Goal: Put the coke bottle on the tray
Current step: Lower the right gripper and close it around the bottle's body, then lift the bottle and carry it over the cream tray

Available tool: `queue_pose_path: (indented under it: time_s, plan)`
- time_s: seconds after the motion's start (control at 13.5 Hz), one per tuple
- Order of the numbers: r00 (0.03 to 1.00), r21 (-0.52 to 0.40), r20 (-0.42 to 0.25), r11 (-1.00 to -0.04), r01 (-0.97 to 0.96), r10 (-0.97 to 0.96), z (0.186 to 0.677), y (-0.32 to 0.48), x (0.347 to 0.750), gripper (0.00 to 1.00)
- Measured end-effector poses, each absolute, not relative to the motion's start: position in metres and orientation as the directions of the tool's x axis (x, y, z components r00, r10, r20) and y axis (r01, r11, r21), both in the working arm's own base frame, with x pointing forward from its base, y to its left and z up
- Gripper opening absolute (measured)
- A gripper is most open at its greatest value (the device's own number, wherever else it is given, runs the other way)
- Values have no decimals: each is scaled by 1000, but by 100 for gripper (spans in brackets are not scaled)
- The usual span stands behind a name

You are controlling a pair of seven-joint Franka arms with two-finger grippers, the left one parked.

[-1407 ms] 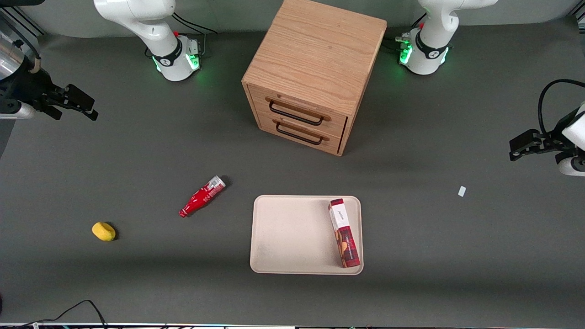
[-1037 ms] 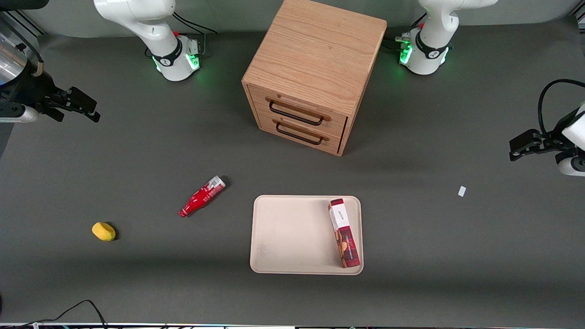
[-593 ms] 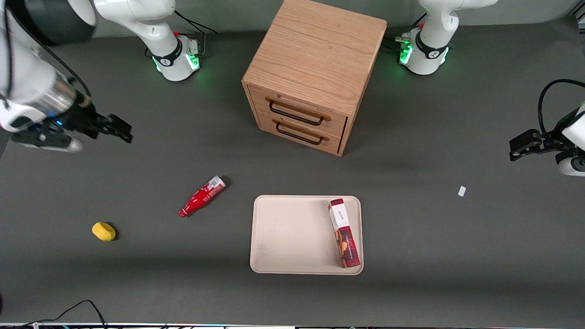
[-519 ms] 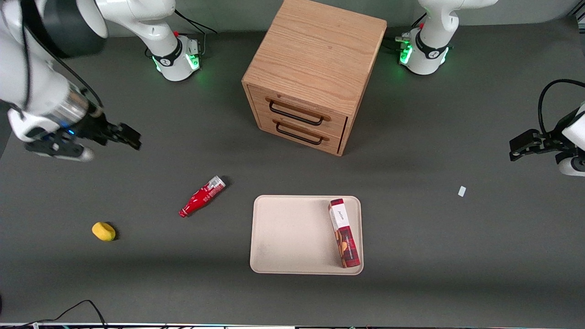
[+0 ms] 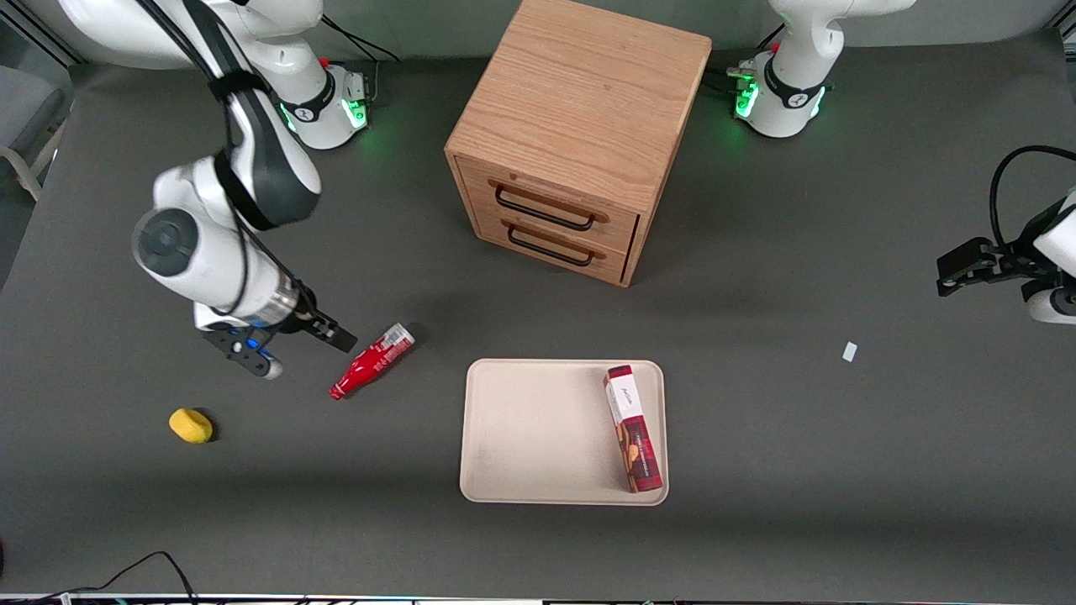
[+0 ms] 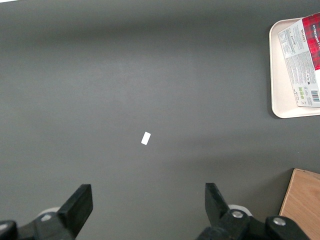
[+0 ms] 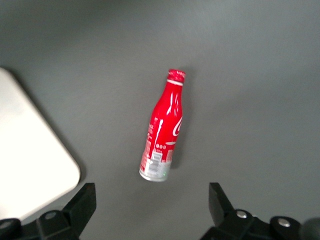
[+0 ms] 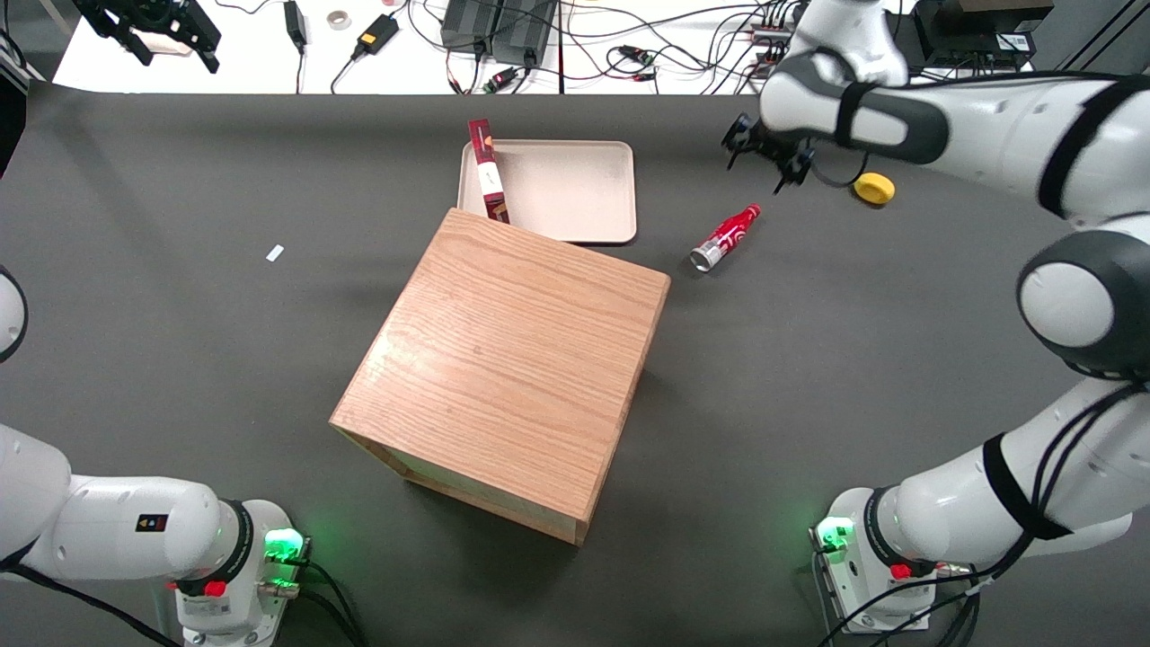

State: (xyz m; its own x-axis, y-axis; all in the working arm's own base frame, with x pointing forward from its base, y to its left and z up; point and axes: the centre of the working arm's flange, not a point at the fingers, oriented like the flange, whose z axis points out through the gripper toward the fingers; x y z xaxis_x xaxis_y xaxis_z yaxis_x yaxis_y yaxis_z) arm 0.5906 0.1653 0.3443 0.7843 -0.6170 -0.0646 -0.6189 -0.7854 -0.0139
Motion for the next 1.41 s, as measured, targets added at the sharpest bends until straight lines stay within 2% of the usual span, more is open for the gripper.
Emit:
queue_pose_path:
  time_s: [0.37,0.74,0.81,0.89,0.96,1.11,1.19,1.41]
  plan:
    - [699,25,-98,-704,-709,-708,232,169,595,100]
    - [662,52,-118,-670,-740,-740,191,168,591,100]
    - [659,49,-116,-667,-743,-743,190,168,592,94]
    - [659,40,-112,-666,-745,-744,190,169,593,94]
    - [658,37,-111,-665,-746,-745,189,169,593,86]
    - [661,29,-104,-667,-745,-743,186,169,594,60]
    - [662,27,-101,-668,-744,-742,187,169,595,54]
    - [666,20,-94,-670,-742,-740,188,169,596,54]
